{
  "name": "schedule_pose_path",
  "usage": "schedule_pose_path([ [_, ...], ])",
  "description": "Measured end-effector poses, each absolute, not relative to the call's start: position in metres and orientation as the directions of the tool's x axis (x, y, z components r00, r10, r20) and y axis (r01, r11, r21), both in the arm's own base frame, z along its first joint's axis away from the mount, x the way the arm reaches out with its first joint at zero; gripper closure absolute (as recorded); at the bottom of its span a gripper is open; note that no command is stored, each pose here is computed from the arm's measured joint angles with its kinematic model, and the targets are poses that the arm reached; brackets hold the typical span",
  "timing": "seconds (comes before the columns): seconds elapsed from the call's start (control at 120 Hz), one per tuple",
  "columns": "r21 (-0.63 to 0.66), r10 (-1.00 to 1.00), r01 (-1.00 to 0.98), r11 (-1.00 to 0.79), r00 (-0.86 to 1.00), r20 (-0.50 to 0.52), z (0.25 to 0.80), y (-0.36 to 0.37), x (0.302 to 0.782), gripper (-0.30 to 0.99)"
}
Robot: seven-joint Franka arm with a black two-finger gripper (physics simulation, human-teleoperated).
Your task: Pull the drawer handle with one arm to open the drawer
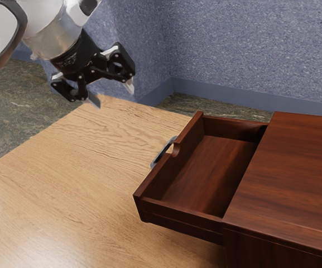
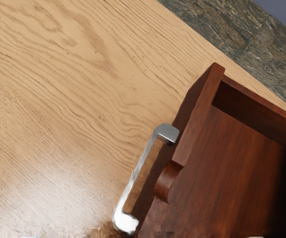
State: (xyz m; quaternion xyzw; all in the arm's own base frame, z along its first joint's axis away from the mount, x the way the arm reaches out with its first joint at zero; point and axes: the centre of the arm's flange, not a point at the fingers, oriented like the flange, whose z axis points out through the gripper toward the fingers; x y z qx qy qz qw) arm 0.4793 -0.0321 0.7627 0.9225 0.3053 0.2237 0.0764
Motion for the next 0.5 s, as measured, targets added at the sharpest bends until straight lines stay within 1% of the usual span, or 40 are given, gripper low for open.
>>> schedule_pose_path([
  [0.125,0.151,0.755,0.742,-0.653,0.622,0.208,0.727,-0.006,0.464,0.09],
  [0.242,0.019,0.843,0.848,-0.529,0.523,0.125,0.682,0.0,0.459,0.05],
  [0.342,-0.029,0.894,0.9,-0.435,0.436,0.108,0.669,0.002,0.456,0.03],
  [0.5,-0.023,0.942,0.949,-0.316,0.316,0.112,0.667,0.002,0.455,0.02],
])
